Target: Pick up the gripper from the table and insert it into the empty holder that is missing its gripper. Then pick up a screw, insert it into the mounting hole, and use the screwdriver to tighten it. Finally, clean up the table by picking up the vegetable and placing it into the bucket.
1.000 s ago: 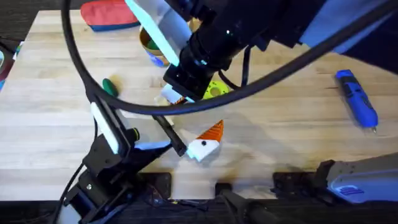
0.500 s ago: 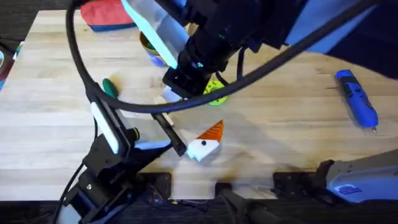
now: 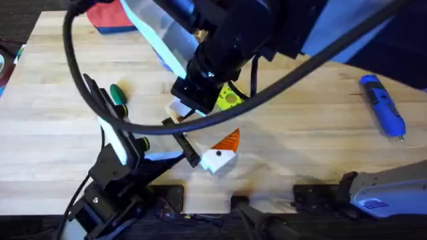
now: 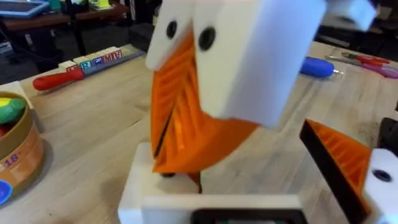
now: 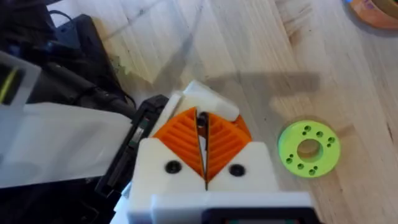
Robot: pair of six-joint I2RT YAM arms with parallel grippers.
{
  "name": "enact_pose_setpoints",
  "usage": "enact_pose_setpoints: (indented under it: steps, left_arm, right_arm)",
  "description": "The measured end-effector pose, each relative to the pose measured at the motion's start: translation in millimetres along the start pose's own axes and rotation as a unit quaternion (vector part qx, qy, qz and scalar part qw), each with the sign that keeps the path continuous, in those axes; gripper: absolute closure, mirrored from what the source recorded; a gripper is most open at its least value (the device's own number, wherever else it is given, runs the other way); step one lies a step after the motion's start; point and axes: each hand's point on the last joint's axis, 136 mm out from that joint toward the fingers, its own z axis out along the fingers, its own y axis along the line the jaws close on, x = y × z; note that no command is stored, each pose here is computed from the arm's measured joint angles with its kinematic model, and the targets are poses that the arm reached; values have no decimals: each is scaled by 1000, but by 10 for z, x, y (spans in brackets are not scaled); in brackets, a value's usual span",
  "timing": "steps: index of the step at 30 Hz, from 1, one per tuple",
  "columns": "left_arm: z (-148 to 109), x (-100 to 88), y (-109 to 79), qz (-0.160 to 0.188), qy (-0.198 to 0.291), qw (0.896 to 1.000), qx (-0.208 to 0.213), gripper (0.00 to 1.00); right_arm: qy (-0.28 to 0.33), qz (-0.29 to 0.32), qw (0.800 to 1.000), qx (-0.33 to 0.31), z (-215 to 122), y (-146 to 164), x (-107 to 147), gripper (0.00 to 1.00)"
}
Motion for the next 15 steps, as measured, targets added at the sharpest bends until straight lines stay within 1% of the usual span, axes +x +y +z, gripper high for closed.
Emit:
enact_pose_setpoints:
  steps: [5,6,8,10,11,12,13,14,15]
  left_arm:
    - [0,0,1,0,0,1000,0,15]
    - [0,0,0,0,0,1000,0,13]
    - [0,0,0,0,0,1000,0,14]
    - [0,0,0,0,0,1000,0,14]
    - [0,0,1,0,0,1000,0,14]
    - [0,0,1,0,0,1000,0,14]
    - [0,0,1,0,0,1000,0,14]
    - [0,0,1,0,0,1000,0,13]
    - [0,0,1,0,0,1000,0,14]
  right_arm:
    - [0,-3,1000,-1,1,14,-1,998]
    - [0,-2,1000,-1,2,16,-1,968]
    - [0,-4,1000,-1,3,16,0,795]
    - [0,-5,1000,-1,2,17,0,659]
    - [0,-5,1000,-1,1,14,0,573]
    - [0,-4,1000,0,1,7,0,478]
    - [-1,-3,1000,4,-4,-19,-2,350]
    - [-2,-2,1000,7,-14,-45,-6,260]
    - [-3,1,1000,10,-27,-81,-9,192]
